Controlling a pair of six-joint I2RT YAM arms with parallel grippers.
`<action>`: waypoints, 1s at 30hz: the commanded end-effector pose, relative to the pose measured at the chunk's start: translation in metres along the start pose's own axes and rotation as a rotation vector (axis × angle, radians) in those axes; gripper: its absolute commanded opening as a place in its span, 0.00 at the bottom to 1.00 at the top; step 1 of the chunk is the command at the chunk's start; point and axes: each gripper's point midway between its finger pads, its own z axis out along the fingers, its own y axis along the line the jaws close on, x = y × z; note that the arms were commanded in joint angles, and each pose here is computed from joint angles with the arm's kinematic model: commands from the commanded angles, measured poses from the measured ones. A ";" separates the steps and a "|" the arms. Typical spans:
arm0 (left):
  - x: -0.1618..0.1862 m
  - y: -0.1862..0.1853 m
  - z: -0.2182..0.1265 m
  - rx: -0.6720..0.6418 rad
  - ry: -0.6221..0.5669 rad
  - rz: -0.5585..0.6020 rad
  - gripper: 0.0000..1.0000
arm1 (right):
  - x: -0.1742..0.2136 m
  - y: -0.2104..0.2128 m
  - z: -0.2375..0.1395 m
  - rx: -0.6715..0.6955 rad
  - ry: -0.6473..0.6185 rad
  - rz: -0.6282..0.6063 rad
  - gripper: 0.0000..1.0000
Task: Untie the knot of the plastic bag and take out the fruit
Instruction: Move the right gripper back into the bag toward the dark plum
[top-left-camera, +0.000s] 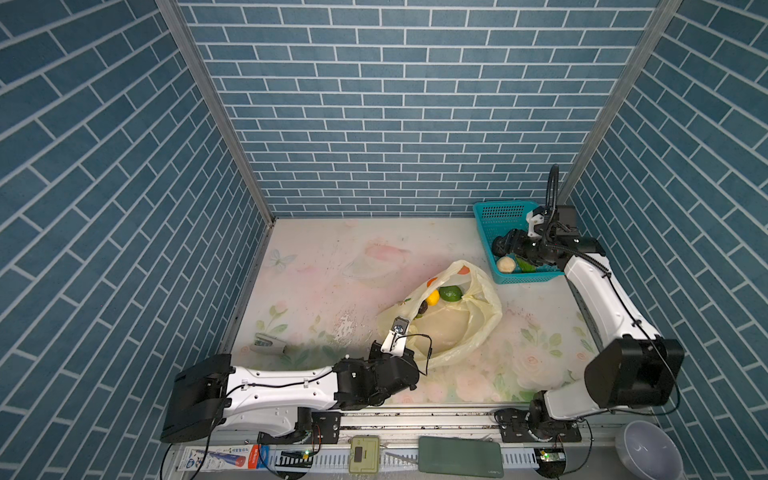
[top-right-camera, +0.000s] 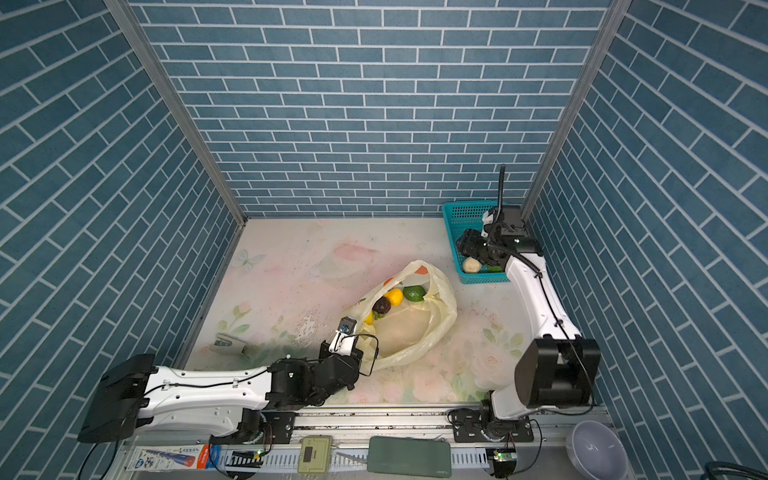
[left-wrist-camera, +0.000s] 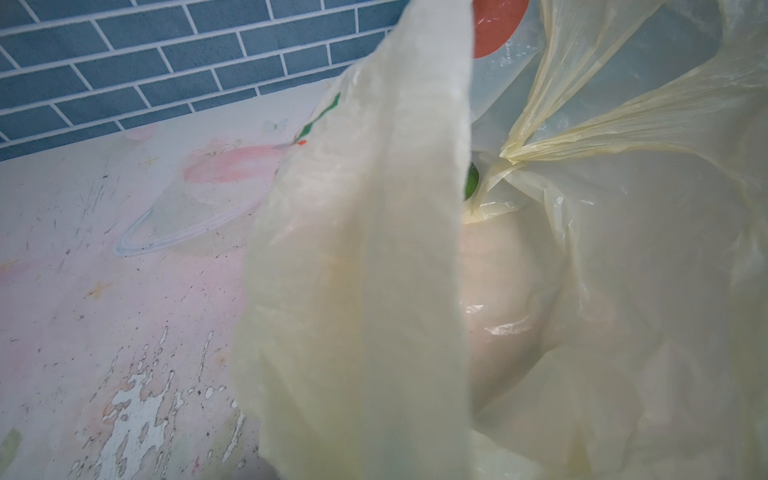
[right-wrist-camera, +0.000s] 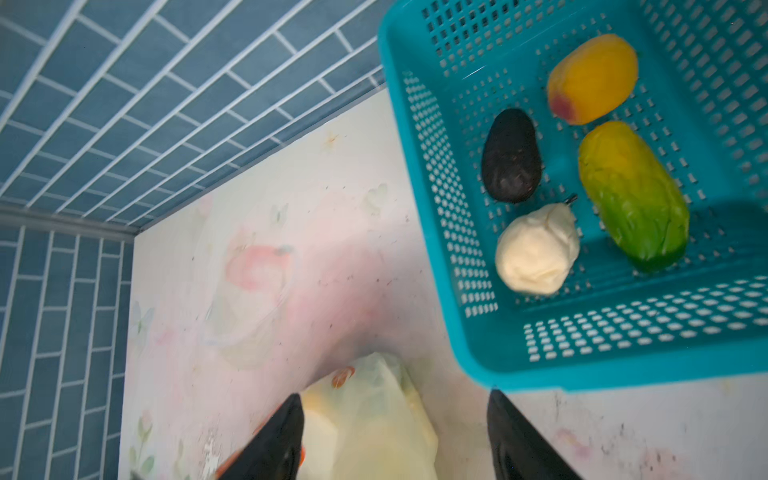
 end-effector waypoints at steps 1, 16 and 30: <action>0.004 0.004 0.000 0.006 -0.001 0.007 0.00 | 0.057 0.023 -0.018 -0.033 0.104 -0.042 0.68; 0.008 0.014 0.005 0.040 -0.016 0.013 0.00 | 0.191 0.091 -0.009 -0.101 0.208 -0.341 0.65; -0.007 0.026 0.005 0.017 -0.085 -0.015 0.00 | 0.281 0.056 0.041 -0.012 0.292 -0.581 0.60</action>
